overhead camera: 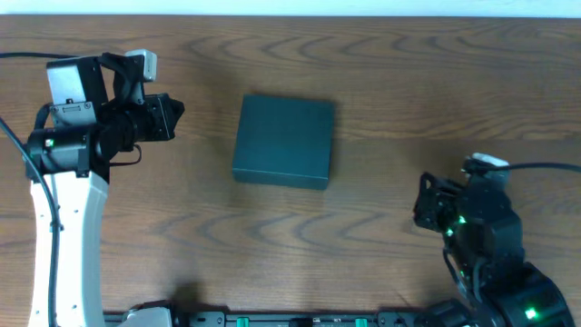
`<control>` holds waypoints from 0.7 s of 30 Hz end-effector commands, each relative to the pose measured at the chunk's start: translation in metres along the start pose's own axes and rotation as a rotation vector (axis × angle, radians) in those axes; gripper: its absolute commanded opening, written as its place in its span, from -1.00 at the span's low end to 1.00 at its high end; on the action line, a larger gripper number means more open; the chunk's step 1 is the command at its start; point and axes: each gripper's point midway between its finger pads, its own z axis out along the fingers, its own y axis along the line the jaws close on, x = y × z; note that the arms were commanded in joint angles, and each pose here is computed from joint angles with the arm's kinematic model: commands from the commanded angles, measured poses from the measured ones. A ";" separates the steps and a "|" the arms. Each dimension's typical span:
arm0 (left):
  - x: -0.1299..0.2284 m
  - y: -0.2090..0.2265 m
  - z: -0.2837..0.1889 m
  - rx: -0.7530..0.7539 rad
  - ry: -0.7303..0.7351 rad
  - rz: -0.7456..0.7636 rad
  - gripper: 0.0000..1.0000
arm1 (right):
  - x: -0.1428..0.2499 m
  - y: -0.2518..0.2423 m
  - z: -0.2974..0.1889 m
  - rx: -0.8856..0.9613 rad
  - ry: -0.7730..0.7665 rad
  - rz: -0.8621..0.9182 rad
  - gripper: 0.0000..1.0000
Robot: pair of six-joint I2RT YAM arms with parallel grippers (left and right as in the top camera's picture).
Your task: Pack container
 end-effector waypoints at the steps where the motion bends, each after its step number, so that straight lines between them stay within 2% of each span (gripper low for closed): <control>1: -0.003 -0.001 -0.006 -0.017 -0.016 0.021 0.90 | 0.000 -0.001 -0.001 -0.004 0.004 -0.007 0.99; 8: 0.022 0.000 -0.006 -0.024 0.083 -0.068 0.91 | 0.015 0.004 -0.001 -0.041 0.076 -0.017 0.98; 21: 0.023 0.000 -0.006 -0.024 0.087 -0.070 0.91 | 0.015 0.004 -0.001 -0.039 0.079 -0.017 0.99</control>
